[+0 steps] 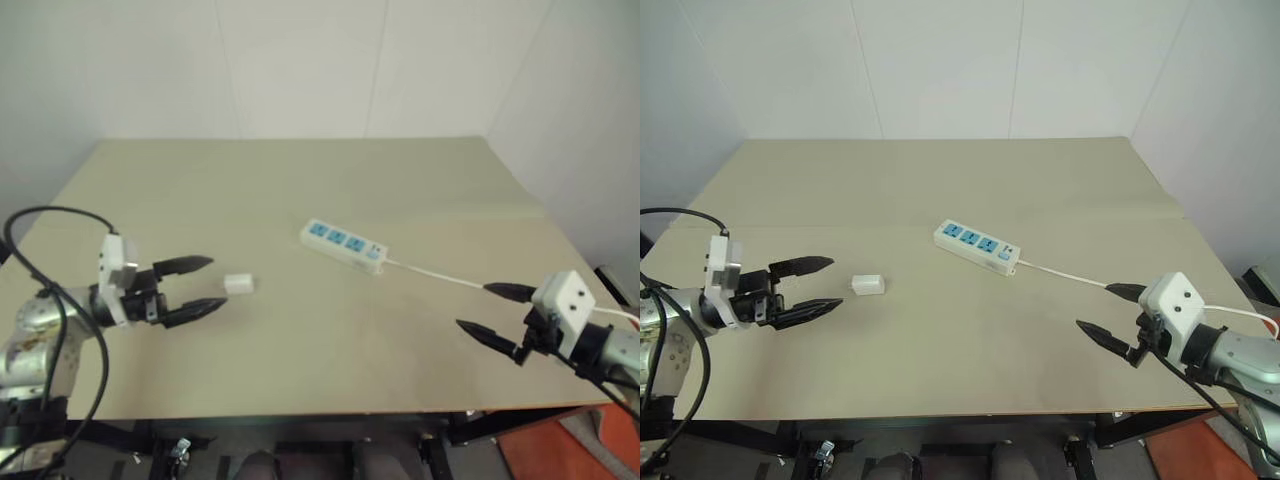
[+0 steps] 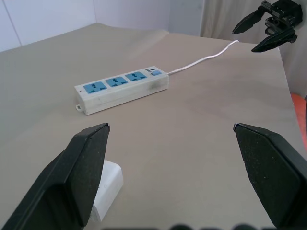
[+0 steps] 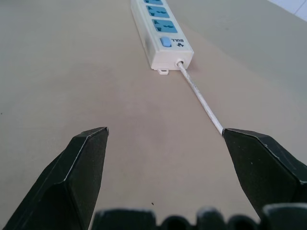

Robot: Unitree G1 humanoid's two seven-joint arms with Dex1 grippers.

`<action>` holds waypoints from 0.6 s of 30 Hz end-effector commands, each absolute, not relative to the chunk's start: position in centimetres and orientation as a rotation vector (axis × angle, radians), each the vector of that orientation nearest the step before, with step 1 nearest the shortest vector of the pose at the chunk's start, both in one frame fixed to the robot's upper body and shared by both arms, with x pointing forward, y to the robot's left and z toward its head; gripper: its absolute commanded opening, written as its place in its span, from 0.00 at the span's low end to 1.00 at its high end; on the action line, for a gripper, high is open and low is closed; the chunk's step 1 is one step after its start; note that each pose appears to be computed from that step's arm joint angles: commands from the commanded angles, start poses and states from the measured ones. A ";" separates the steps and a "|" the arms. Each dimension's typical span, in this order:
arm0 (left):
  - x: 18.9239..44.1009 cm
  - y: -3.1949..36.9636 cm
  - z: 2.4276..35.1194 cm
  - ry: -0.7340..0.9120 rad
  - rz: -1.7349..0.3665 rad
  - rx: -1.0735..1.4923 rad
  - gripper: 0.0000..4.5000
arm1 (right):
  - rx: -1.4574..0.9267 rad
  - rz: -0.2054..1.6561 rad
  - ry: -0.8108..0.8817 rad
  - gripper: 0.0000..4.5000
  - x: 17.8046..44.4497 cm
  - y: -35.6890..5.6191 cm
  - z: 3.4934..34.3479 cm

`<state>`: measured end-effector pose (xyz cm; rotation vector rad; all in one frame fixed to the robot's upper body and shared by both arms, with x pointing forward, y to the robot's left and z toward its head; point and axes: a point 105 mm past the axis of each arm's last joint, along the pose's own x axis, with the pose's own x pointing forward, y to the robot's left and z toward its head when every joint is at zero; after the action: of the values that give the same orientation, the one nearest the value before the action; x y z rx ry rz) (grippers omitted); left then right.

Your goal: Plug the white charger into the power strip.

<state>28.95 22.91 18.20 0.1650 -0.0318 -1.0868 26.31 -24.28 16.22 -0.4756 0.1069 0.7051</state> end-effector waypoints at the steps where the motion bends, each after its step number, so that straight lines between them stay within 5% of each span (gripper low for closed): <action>1: 29.2 22.6 19.4 -0.076 -1.097 0.203 1.00 | -0.522 0.690 0.055 0.99 26.3 -24.3 17.8; 12: 28.5 22.7 19.6 -0.074 -1.095 0.204 1.00 | -0.455 0.705 0.078 0.99 27.1 -23.8 17.3; 18: 29.0 21.4 19.6 -0.097 -1.113 0.182 1.00 | -0.460 0.755 0.086 0.99 29.9 -22.9 16.3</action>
<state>29.04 22.31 18.09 0.1662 -0.0359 -1.0859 29.21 -23.48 15.70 -0.4349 0.1235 0.7342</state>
